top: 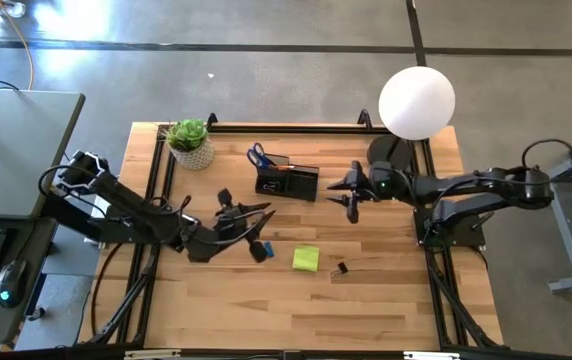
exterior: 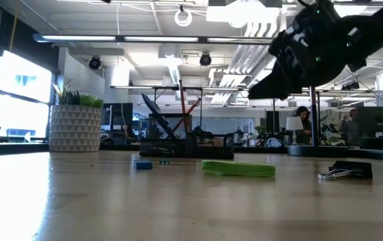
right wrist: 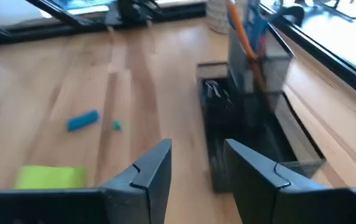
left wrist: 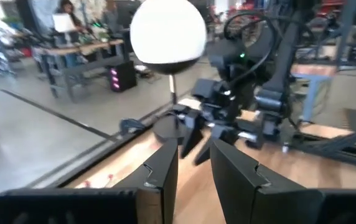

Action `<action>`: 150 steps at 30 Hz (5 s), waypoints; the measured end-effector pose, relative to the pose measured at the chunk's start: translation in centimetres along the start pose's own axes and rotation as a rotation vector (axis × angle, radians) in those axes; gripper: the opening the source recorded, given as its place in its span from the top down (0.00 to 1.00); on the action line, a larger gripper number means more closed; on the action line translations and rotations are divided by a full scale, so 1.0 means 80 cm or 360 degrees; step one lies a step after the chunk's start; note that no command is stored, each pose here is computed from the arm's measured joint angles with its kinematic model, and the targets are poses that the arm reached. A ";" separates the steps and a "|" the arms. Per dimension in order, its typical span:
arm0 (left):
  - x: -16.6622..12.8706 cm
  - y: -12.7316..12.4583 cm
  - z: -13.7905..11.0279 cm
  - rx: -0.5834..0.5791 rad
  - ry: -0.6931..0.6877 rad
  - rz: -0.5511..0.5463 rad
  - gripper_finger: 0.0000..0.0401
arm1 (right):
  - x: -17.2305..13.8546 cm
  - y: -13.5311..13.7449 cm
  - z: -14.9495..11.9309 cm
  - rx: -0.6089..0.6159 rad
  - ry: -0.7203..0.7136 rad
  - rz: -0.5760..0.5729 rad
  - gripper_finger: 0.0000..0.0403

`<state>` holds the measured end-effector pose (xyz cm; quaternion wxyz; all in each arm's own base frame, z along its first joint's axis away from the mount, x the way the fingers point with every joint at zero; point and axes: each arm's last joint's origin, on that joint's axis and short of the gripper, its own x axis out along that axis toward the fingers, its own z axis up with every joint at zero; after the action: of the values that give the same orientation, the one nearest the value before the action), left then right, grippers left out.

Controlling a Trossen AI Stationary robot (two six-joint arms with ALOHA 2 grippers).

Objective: Pick and place office supplies into organizer
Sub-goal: Put the blue binder clip into the black desk organizer

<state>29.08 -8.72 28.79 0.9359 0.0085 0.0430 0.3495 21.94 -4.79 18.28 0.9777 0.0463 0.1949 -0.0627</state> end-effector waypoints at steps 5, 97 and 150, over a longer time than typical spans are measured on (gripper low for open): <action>0.019 0.009 -0.007 -0.0060 0.0074 -0.0074 0.79 | 0.010 0.000 -0.018 0.0034 0.0029 0.0076 0.65; 0.098 0.013 -0.189 -0.0176 0.1289 -0.0124 0.79 | 0.003 0.093 -0.013 -0.0511 0.0179 0.0896 0.65; 0.105 0.011 -0.214 -0.0091 0.1283 -0.0055 1.00 | 0.000 0.083 -0.038 -0.0469 0.0067 0.0715 0.65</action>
<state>33.31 -2.80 11.16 0.8496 -0.1560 0.3971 0.3100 21.72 2.10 15.94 0.9590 -0.0531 0.2071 0.1857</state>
